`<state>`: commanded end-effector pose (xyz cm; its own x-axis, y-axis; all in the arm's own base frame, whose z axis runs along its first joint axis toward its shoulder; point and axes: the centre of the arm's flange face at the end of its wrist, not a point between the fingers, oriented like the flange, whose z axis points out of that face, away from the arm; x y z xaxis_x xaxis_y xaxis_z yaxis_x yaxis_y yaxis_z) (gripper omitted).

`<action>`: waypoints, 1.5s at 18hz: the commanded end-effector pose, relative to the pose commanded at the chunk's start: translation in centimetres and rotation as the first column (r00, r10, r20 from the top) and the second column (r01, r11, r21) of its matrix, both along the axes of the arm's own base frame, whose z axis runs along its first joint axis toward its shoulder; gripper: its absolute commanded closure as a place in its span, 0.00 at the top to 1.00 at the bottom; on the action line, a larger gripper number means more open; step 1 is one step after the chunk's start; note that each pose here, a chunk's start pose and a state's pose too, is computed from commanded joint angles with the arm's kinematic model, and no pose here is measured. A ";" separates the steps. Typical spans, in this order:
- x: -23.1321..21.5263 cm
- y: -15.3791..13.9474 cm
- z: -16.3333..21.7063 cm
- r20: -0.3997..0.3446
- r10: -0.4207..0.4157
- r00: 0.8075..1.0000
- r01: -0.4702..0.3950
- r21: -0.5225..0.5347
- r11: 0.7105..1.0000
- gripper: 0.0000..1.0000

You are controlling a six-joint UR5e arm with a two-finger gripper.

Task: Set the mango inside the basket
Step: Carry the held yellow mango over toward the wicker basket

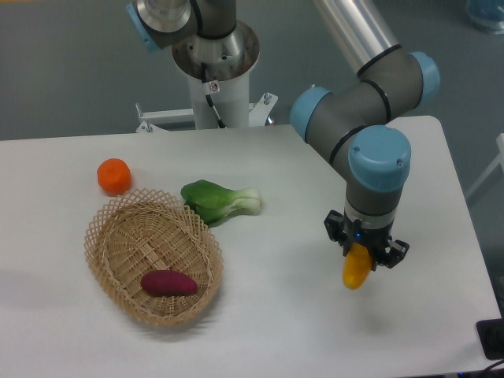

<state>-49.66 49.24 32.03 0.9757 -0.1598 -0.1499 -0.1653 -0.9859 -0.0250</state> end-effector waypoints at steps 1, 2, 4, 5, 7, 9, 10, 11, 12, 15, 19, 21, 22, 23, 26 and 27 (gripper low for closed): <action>0.0 0.0 0.0 0.000 0.002 1.000 -0.002 0.000 1.000 0.46; 0.2 0.0 0.1 0.000 0.000 1.000 0.000 0.000 1.000 0.46; 0.4 0.2 0.1 0.000 -0.006 1.000 0.006 0.000 1.000 0.46; 0.7 0.5 0.1 0.000 -0.012 1.000 0.012 0.000 1.000 0.46; 1.1 0.8 0.4 0.000 -0.018 1.000 0.018 0.006 1.000 0.46; 1.3 0.9 0.0 0.007 -0.019 1.000 0.019 -0.003 1.000 0.46; 1.7 0.9 0.0 0.011 -0.019 1.000 0.019 -0.005 1.000 0.46; 2.0 1.0 -0.4 0.021 -0.021 1.000 0.021 -0.004 1.000 0.45; 2.5 1.0 -0.5 0.027 -0.026 0.999 0.026 -0.004 1.000 0.45; 4.8 2.0 -0.8 0.038 -0.040 0.998 0.041 -0.004 0.999 0.45; 9.7 3.7 -1.4 0.036 -0.031 0.999 0.031 0.013 0.999 0.45; 11.2 3.5 -1.1 0.047 -0.045 0.998 0.043 0.037 0.998 0.45; 11.7 3.4 -1.2 0.054 -0.049 0.997 0.046 0.051 0.998 0.45; 12.2 3.6 -1.1 0.058 -0.055 0.997 0.052 0.058 0.997 0.45; 15.8 4.8 -0.2 0.060 -0.070 0.996 0.065 0.075 0.995 0.45; 17.2 5.2 -0.2 0.066 -0.084 0.994 0.079 0.077 0.994 0.45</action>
